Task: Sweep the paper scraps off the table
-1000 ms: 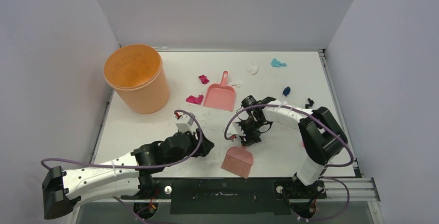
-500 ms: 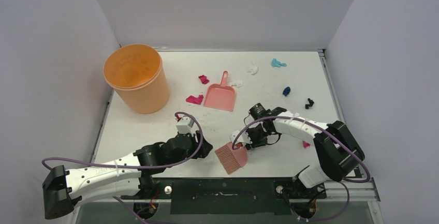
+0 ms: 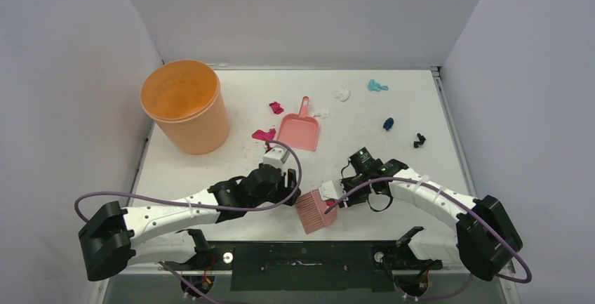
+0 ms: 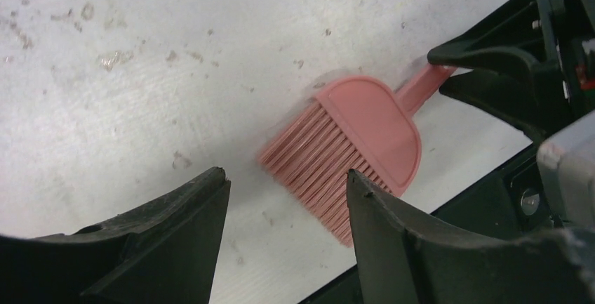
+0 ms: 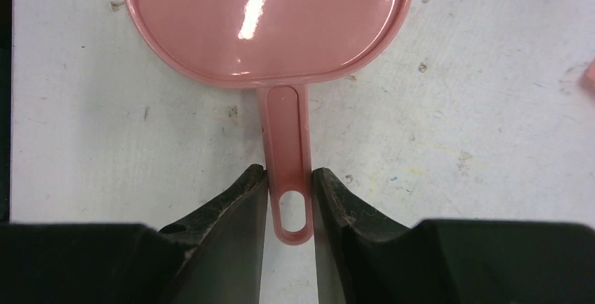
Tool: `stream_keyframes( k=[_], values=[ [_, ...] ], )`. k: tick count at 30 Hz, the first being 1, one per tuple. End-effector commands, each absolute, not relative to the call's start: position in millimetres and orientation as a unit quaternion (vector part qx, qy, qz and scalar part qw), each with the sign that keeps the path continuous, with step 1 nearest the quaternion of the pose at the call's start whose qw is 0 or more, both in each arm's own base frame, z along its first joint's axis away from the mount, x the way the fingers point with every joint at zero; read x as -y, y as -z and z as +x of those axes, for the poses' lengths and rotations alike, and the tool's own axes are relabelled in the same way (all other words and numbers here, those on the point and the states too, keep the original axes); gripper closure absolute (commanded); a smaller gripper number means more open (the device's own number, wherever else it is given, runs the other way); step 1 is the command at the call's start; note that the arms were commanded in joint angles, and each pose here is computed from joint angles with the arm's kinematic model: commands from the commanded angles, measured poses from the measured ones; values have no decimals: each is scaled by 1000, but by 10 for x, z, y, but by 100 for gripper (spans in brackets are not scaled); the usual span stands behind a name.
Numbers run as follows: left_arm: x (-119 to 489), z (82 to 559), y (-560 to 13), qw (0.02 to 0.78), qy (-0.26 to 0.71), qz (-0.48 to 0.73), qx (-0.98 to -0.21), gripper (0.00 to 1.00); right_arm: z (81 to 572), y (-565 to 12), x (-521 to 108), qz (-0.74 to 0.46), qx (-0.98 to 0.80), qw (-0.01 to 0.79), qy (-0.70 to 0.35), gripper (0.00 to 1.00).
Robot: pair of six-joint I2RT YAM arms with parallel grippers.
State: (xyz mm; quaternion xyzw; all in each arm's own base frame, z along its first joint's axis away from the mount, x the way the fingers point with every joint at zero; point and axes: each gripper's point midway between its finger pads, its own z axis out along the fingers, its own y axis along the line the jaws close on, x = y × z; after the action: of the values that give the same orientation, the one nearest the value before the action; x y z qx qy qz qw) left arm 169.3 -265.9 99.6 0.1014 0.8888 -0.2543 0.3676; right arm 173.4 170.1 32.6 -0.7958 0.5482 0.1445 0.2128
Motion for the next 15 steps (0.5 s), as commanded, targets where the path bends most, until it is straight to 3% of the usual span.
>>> stream_keyframes(
  k=[1,15],
  values=[
    [3029,1929,-1292,387,294,145,-862,40,1777,-490,-1772,-789,-543,256,-133,95],
    [3677,2039,-1023,381,392,239,-803,40,1696,-501,-1730,-790,-528,289,-119,95]
  ],
)
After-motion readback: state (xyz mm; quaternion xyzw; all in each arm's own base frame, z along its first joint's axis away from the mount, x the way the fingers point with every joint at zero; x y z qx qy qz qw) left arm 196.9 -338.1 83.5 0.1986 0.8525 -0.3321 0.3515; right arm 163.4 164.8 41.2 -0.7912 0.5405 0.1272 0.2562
